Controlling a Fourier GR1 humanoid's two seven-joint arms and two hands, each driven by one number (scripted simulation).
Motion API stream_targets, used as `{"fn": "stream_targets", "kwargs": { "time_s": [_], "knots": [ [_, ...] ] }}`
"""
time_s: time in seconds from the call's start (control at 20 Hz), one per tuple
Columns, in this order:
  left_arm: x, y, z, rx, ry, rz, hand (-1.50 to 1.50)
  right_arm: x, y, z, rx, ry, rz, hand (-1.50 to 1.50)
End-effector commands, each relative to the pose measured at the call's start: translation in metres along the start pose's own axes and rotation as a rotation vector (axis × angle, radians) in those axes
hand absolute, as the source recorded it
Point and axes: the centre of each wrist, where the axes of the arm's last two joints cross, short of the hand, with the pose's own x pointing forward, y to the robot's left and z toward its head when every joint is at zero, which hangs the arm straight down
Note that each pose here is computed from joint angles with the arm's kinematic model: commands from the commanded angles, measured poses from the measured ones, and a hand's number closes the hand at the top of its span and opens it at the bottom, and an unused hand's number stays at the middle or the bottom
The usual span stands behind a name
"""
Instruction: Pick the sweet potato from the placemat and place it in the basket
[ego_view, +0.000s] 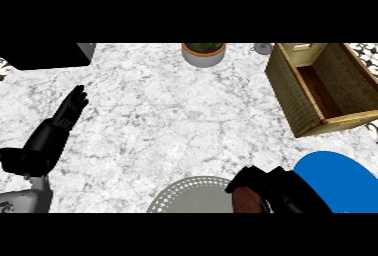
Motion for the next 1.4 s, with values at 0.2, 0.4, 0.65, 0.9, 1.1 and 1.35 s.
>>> {"fn": "stream_targets", "kwargs": {
  "time_s": [0.2, 0.4, 0.65, 0.9, 1.1, 1.35],
  "knots": [
    [-0.001, -0.011, -0.004, -0.008, -0.011, -0.005, 0.00, 0.054, -0.077, 0.082, -0.197, -0.106, -0.155, 1.50],
    [-0.006, 0.000, 0.002, -0.026, -0.012, 0.006, 0.00, 0.054, -0.097, 0.099, -0.213, -0.019, -0.127, 1.50],
    [0.015, -0.012, -0.022, -0.048, -0.034, -0.002, 0.00, 0.044, -0.141, 0.105, -0.325, 0.073, -0.019, 1.50],
    [0.016, 0.001, -0.019, -0.086, -0.056, -0.003, 0.00, 0.030, -0.196, 0.082, -0.437, 0.118, -0.086, 1.50],
    [0.013, -0.026, -0.031, -0.098, -0.060, -0.004, 0.00, 0.036, -0.220, 0.062, -0.530, 0.184, -0.059, 1.50],
    [0.027, -0.030, -0.018, -0.098, -0.073, 0.000, 0.00, 0.019, -0.262, 0.038, -0.656, 0.238, -0.110, 1.50]
  ]
}}
